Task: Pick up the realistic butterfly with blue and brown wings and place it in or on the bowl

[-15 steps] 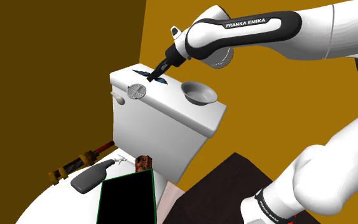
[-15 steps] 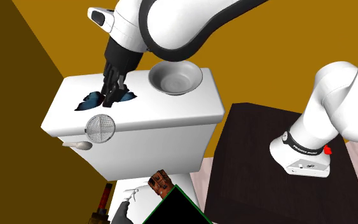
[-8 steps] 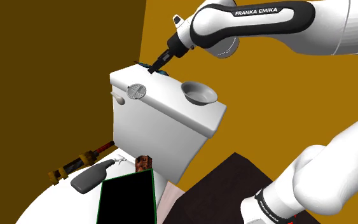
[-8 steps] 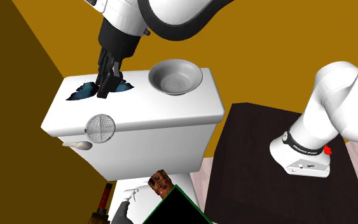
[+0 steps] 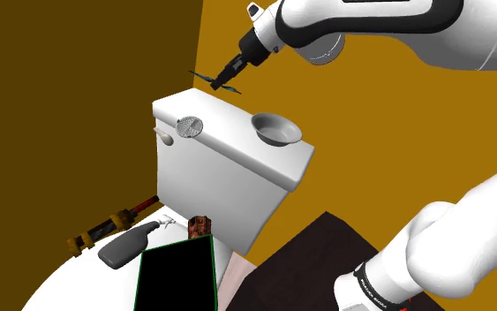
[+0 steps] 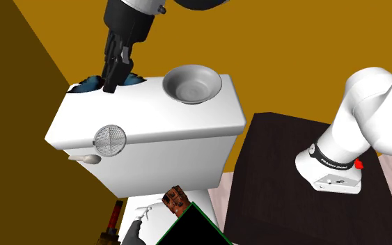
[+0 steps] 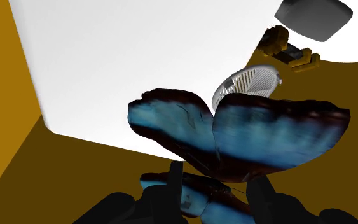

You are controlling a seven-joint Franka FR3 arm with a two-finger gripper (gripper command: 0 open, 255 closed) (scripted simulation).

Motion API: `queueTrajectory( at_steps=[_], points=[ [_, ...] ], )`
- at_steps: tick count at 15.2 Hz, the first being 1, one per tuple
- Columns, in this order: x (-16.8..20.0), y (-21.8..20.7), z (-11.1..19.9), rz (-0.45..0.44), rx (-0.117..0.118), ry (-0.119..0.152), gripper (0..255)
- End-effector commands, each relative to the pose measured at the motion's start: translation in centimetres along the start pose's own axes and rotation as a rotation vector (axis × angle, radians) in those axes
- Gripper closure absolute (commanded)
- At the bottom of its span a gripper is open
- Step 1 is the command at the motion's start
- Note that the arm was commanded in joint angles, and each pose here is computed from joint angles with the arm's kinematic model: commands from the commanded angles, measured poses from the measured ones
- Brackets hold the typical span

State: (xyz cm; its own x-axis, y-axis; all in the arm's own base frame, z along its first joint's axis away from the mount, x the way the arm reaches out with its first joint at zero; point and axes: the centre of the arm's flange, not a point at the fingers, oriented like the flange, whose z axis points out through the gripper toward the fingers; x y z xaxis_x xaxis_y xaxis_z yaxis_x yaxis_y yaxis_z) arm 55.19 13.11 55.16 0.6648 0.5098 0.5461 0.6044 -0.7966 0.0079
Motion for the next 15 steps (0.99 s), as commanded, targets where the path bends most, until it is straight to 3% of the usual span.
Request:
queueTrajectory(
  at_steps=[1,15],
  points=[
    [-1.4,0.3,-1.3,0.0,0.0,0.0,255],
    [-16.3,3.1,-11.8,0.0,0.0,0.0,255]
  ],
)
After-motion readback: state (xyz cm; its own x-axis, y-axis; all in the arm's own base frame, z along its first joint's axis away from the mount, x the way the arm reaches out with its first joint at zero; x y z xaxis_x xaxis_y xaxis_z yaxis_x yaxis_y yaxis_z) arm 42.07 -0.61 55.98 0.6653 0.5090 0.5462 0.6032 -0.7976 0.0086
